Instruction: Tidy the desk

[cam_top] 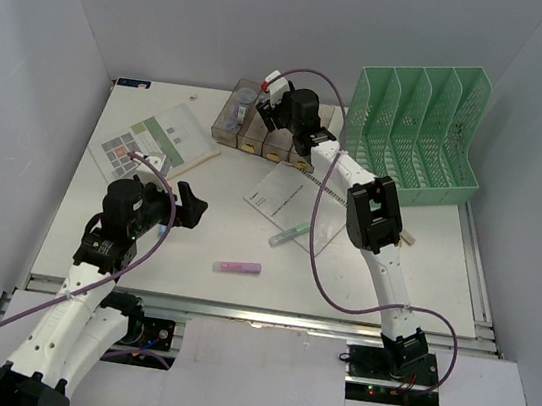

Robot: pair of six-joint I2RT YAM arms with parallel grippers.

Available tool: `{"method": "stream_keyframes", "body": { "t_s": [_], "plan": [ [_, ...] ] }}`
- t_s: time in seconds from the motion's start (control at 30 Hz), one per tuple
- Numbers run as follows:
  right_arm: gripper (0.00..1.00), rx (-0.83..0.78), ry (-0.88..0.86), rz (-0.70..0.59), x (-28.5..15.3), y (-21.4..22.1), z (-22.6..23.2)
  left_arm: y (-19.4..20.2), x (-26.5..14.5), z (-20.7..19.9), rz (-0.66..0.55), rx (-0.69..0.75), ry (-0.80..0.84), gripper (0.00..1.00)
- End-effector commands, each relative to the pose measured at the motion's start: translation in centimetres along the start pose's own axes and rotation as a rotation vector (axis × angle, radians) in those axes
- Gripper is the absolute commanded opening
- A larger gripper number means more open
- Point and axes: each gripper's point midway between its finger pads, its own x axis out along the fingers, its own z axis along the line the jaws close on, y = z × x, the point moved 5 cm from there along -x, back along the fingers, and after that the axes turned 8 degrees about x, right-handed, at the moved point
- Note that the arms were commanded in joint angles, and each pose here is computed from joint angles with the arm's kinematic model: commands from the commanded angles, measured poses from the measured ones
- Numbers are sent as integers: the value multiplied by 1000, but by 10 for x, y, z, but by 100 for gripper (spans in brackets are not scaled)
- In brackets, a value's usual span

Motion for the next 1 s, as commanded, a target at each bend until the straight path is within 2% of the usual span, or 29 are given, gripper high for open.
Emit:
{"method": "stream_keyframes", "body": {
  "t_s": [0.0, 0.03, 0.07, 0.13, 0.17, 0.23, 0.37, 0.47, 0.5, 0.57, 0.67, 0.73, 0.83, 0.93, 0.97],
  "plan": [
    [30, -90, 151, -318, 4, -66, -20, -7, -2, -4, -17, 17, 29, 98],
    [41, -107, 152, -316, 8, -57, -19, -7, -2, -4, -17, 16, 29, 98],
    [58, -123, 157, -328, 9, -56, -18, -7, -2, -4, -17, 17, 30, 98],
    [79, -137, 173, -339, 10, -55, -19, -7, -2, -4, -16, 15, 31, 98],
    [93, -141, 194, -332, 11, -51, -21, -7, -2, -4, -15, 15, 32, 98],
    [90, -144, 216, -333, 9, -53, -24, -7, -2, -4, -16, 15, 32, 98],
    [90, -148, 246, -337, -6, -73, -32, -7, -2, -6, -17, 14, 41, 98],
    [90, -147, 224, -332, -30, -105, -35, -8, -3, -7, -20, 13, 47, 98],
    [90, -153, 188, -308, -42, -118, -34, -8, -4, -7, -24, 14, 50, 98],
    [90, -181, -103, -160, -60, -110, -9, -9, -5, -8, -29, 19, 60, 98],
    [90, -183, -467, -66, -130, -124, 24, -10, -6, -13, -36, 30, 94, 98],
    [90, -156, -625, 21, -176, -109, 46, -10, -8, -16, -38, 37, 120, 98],
    [90, -93, -711, 189, -252, -69, 64, -11, -9, -18, -43, 38, 138, 98],
    [90, -5, -685, 294, -320, -34, 65, -12, -10, -21, -51, 42, 156, 98],
    [90, 58, -624, 344, -335, -22, 53, -12, -10, -21, -51, 41, 160, 98]
  ]
}}
